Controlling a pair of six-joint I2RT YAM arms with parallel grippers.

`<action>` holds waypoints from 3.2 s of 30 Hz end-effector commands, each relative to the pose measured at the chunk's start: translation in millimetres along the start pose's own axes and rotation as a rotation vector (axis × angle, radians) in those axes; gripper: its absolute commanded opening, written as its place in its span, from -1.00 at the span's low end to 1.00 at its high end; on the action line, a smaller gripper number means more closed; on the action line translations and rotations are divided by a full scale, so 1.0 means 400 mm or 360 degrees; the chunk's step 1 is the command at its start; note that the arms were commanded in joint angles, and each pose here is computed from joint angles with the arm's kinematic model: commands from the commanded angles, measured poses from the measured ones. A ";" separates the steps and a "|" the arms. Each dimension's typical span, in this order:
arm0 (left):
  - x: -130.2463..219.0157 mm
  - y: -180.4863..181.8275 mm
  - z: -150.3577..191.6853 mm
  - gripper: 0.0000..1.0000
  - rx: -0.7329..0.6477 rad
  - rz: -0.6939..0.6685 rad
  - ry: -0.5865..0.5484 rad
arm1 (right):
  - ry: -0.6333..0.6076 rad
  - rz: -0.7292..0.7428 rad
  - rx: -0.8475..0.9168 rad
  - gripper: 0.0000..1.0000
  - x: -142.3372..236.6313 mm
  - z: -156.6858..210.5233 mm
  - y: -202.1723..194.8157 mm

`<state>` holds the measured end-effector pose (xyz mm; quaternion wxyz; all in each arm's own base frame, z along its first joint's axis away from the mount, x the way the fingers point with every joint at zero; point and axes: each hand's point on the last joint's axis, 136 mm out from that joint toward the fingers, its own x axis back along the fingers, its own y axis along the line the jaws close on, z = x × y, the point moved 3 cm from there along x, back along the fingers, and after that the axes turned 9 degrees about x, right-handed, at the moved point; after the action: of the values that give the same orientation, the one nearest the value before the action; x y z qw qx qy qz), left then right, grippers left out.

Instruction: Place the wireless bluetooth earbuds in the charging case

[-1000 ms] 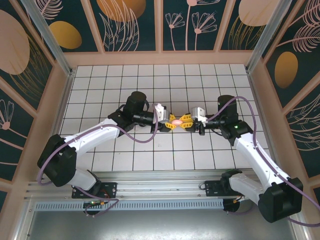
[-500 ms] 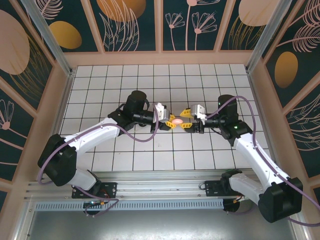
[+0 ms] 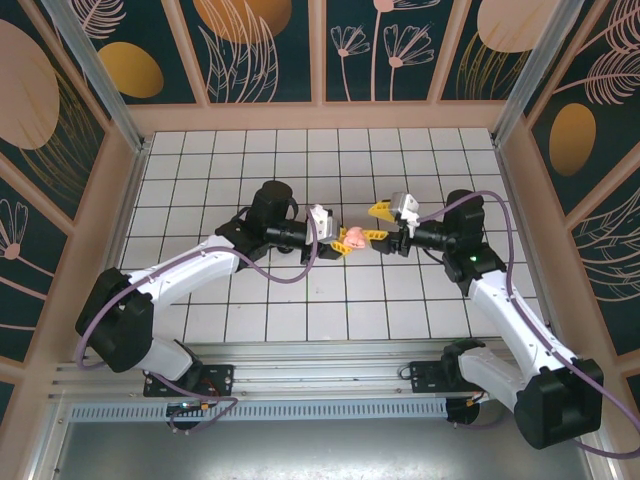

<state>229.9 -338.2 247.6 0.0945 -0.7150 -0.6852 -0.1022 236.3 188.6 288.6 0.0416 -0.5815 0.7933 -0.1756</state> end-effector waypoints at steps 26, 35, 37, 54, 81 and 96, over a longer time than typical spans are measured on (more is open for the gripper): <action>0.222 0.153 0.134 -0.78 0.0551 -0.0678 -0.0720 | 0.0728 0.0789 -0.1539 -0.16 -0.021 0.173 -0.179; 0.253 0.174 0.190 -0.79 0.0642 -0.0873 -0.0723 | 0.1234 0.0984 -0.1997 -0.20 -0.137 0.319 -0.153; 0.257 0.176 0.199 -0.79 0.0665 -0.0902 -0.0727 | 0.1315 0.1009 -0.2039 -0.20 -0.159 0.357 -0.150; 0.257 0.175 0.213 -0.79 0.0651 -0.0940 -0.0634 | 0.1612 0.0945 -0.2153 -0.27 -0.332 0.558 -0.154; 0.252 0.183 0.225 -0.80 0.0668 -0.0956 -0.0578 | 0.1790 0.0937 -0.2187 -0.45 -0.349 0.640 -0.115; 0.236 0.181 0.240 -0.82 0.0647 -0.0916 -0.0519 | 0.1500 0.1035 -0.2164 -0.61 -0.324 0.583 -0.133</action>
<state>305.7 -221.3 173.1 0.1110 -0.4552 -0.8725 0.1388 388.1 241.2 51.4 -0.6275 -0.0939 0.7643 0.1150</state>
